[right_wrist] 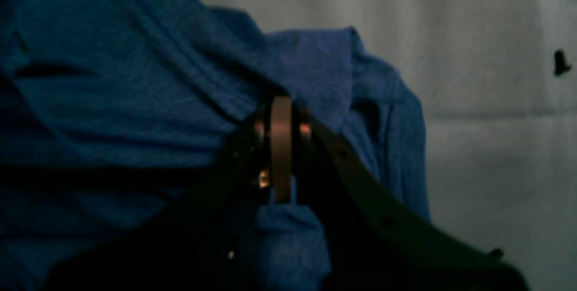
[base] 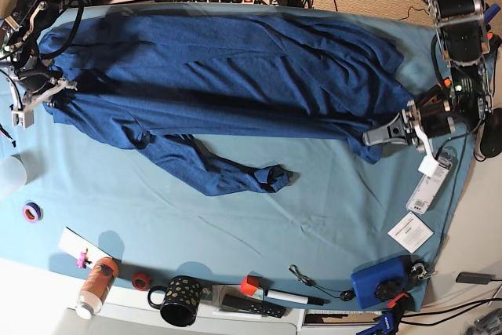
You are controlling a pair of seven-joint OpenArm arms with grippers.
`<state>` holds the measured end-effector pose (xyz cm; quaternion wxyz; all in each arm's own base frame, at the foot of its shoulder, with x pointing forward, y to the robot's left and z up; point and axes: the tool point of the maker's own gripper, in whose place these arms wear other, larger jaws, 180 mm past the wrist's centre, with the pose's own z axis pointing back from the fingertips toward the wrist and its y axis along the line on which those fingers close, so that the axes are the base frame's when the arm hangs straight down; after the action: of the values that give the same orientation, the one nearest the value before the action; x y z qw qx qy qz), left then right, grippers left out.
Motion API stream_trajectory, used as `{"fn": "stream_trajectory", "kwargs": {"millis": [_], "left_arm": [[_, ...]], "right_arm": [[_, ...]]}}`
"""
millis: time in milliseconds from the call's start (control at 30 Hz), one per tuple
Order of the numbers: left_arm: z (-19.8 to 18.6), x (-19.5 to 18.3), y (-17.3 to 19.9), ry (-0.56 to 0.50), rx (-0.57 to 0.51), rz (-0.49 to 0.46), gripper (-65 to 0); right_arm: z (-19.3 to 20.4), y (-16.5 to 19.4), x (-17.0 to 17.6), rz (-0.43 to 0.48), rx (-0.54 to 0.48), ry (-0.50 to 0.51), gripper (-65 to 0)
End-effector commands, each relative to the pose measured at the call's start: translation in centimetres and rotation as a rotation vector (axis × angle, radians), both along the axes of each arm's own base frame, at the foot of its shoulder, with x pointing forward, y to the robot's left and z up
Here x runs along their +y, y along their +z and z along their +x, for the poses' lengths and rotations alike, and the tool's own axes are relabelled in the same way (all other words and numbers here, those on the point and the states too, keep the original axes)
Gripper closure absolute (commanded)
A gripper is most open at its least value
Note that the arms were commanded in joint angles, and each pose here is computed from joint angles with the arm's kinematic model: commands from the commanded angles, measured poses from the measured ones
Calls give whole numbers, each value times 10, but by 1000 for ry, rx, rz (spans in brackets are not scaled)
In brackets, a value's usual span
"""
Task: Layout the t-shirt on the table in an organized manner, then fold the t-shirt properly
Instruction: 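Pull the shirt edge with both grippers away from each other, stretching it, then release the shirt with the left gripper and lift it away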
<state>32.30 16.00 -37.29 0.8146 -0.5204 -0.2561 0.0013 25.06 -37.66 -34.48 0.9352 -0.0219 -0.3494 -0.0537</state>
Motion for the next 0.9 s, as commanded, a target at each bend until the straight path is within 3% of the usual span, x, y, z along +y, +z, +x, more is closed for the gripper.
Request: {"fn": "stream_trajectory", "kwargs": {"millis": [0,333,867], "left_arm": [[0,5,7,-12,-16,20,0],[-23,-6,16,-79,-88,82,0],[-23,-6,16,-80,-90,84,0]], "right_arm": [[6,14,-7,-25,-39,-2,0],[0,2,2,7,-16,-7,0],[-9,-7,3,3,5,-12,0]]}}
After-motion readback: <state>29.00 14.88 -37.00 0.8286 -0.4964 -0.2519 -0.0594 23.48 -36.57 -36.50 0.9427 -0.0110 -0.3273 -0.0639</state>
